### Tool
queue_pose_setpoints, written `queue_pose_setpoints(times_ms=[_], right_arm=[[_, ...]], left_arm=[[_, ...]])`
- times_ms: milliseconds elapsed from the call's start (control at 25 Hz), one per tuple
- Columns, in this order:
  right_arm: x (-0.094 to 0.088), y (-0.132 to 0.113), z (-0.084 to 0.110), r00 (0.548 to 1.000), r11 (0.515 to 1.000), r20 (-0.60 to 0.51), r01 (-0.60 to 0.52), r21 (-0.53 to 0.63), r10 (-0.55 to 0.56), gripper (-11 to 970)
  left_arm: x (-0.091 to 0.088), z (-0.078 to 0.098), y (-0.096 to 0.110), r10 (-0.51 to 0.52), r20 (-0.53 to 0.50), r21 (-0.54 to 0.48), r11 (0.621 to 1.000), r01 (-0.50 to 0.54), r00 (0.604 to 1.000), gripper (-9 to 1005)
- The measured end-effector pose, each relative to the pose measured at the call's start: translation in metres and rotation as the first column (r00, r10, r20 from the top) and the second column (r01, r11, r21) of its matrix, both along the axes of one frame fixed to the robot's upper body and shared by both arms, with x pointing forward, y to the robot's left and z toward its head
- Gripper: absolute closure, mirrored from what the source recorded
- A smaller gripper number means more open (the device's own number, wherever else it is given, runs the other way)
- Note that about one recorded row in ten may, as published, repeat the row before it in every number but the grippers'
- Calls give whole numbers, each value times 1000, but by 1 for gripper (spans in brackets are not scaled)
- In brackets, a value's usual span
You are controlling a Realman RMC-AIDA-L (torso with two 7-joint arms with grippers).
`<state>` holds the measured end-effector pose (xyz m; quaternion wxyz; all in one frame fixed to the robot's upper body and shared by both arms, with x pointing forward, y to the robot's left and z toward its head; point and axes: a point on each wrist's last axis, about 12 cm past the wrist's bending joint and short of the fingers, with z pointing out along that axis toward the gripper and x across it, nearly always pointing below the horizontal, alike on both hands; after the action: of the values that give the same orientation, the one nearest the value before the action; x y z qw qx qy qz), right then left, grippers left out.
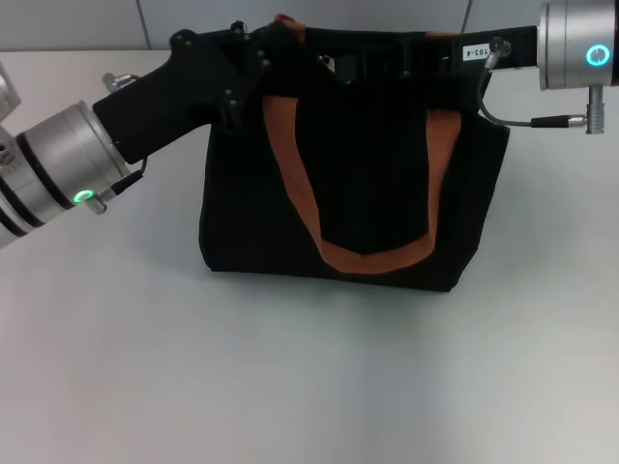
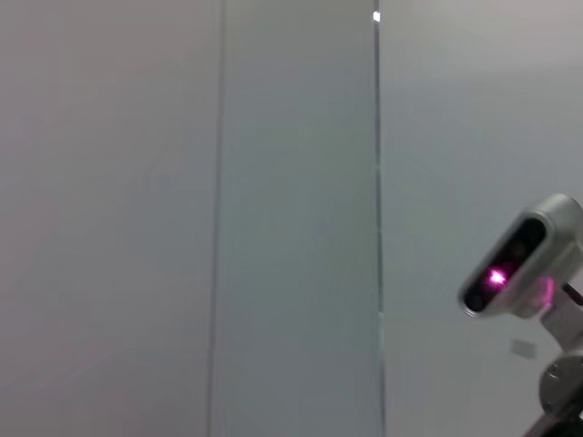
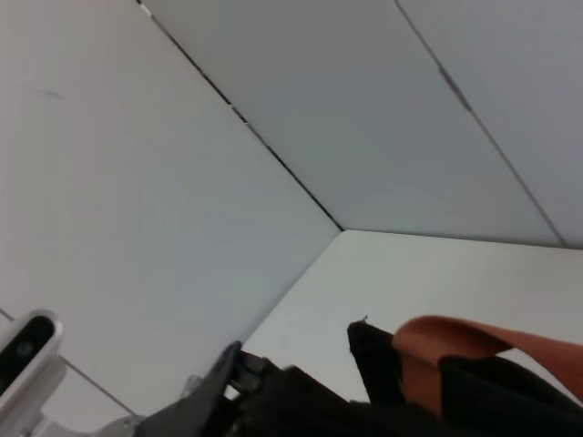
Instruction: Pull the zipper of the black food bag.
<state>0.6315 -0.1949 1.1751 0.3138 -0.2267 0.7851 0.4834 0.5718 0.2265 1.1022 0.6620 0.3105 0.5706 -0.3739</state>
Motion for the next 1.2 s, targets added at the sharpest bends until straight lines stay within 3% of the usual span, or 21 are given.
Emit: queue_pose_setpoints(times_ms=[560, 1200], right_arm=[[1, -7, -5, 999, 999, -15, 37, -15, -37, 960], [-13, -55, -11, 985, 986, -47, 163, -18, -163, 960]], left_arm=[[-1, -3, 9, 49, -9, -7, 999, -49, 999, 795], [1, -4, 9, 64, -19, 2, 998, -64, 998, 788]])
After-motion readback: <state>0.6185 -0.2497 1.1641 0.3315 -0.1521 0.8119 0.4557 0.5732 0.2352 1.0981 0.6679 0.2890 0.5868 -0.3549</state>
